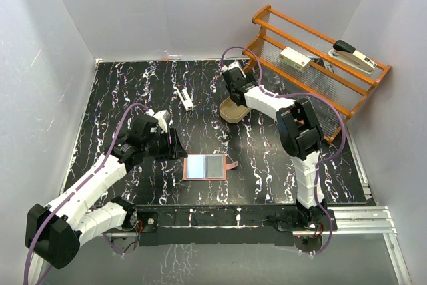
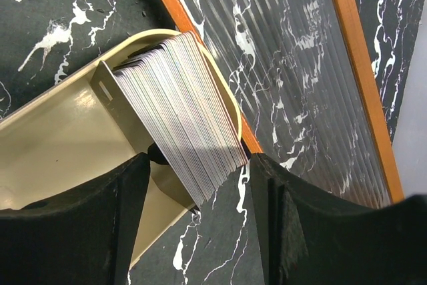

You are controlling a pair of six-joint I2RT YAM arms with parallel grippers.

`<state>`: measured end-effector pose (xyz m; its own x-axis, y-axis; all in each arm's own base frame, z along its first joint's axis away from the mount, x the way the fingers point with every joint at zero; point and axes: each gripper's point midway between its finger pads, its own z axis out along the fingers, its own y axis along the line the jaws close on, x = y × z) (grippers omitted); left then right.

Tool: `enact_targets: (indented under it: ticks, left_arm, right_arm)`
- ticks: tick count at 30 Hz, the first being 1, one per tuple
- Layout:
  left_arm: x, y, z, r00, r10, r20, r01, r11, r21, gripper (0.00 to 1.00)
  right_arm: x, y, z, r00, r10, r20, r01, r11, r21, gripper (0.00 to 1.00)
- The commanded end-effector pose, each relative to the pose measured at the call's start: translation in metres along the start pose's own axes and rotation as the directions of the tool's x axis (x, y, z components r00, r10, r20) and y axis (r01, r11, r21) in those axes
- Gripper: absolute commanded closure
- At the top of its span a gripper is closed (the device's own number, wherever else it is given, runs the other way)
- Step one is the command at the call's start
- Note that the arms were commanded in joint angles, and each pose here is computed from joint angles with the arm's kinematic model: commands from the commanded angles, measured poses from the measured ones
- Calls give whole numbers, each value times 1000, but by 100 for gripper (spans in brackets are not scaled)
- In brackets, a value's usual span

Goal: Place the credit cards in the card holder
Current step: Pick up the credit card from the storage box.

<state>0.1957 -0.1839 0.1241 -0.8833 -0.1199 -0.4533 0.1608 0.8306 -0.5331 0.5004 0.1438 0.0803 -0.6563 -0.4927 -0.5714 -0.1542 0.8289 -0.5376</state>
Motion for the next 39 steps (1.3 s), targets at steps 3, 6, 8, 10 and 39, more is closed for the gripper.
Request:
enact_targets:
  ticks: [3, 6, 8, 10, 39]
  left_arm:
    - [-6, -7, -7, 1000, 19, 20, -19, 1000, 19, 52]
    - [-6, -6, -7, 1000, 17, 21, -17, 1000, 18, 52]
    - [-6, -6, -7, 1000, 16, 20, -17, 1000, 15, 52]
    - [-7, -6, -7, 1000, 18, 22, -18, 1000, 17, 52]
    - [27, 37, 32, 978, -190, -84, 174, 971, -167, 56]
  right_arm:
    - [-39, -30, -16, 993, 66, 93, -71, 997, 42, 47]
    - [-40, -30, -17, 993, 67, 96, -71, 997, 36, 55]
    - [-42, -31, -19, 992, 72, 99, -75, 997, 35, 59]
    - [-45, -33, -21, 991, 76, 107, -80, 996, 33, 62]
    - [-40, 1, -111, 968, 243, 57, -204, 902, -381, 100]
